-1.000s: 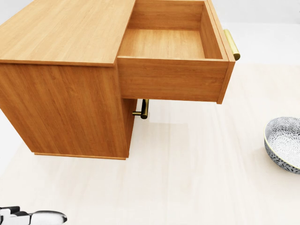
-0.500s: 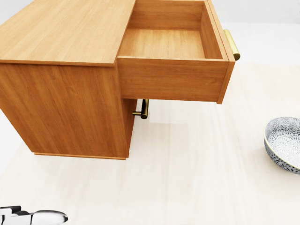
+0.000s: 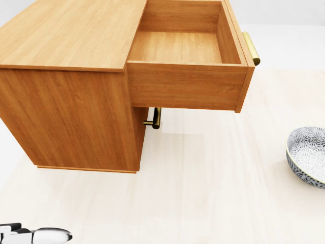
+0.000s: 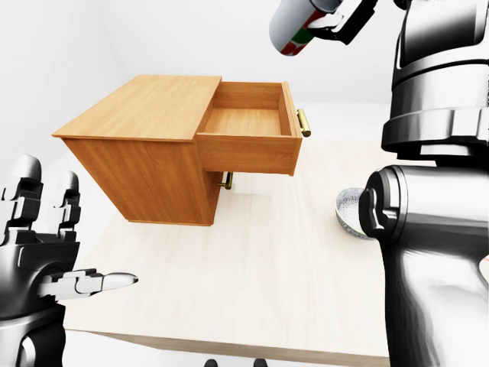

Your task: Put the ketchup in the top drawer of the cabinet.

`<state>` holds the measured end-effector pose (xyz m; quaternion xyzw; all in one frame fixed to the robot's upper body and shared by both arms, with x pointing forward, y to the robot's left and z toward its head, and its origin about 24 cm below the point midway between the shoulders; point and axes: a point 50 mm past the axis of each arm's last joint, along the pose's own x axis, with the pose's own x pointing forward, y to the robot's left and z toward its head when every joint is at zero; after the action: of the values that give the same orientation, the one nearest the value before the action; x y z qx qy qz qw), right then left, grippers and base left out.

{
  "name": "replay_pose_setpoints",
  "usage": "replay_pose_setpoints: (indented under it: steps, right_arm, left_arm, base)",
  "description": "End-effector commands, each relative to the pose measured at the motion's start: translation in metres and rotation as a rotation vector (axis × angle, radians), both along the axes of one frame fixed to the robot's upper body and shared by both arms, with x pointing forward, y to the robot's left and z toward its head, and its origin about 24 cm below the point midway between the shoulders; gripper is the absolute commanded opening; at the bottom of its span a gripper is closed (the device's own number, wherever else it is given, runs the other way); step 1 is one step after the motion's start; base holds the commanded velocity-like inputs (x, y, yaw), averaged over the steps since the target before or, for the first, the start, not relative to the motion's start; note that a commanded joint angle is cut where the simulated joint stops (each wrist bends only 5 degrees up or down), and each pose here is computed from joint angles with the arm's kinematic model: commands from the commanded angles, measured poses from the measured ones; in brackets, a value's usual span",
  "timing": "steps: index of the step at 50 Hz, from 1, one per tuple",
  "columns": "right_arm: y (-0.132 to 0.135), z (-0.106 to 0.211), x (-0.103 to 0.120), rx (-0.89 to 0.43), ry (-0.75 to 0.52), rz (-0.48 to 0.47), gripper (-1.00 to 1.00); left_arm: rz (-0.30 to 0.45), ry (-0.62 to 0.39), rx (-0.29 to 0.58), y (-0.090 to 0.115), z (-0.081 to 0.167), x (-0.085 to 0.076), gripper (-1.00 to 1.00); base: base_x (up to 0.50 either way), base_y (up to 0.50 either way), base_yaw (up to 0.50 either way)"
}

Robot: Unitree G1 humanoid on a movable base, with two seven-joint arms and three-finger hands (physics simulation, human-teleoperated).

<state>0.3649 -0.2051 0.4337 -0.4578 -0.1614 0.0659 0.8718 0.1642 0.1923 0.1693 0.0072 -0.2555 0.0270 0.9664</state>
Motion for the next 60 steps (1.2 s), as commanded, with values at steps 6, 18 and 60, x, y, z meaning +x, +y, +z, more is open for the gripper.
replay_pose_setpoints:
  steps: [6,18,60]
  right_arm:
    - [0.001,-0.011,0.008,0.048,0.055,0.030,-1.00]
    - [-0.001,-0.032,0.016,0.074,0.101,0.047,-1.00]
    - [-0.007,-0.069,0.030,0.134,0.212,0.062,-1.00]
  left_arm:
    - [0.002,-0.007,0.001,0.001,0.001,0.000,1.00]
    - [0.001,0.000,0.001,0.000,0.000,0.000,1.00]
    - [0.003,-0.010,0.002,0.000,0.002,-0.002,1.00]
  base:
    - [0.00,0.00,0.00]
    - [0.00,0.00,0.00]
    - [0.00,0.00,0.00]
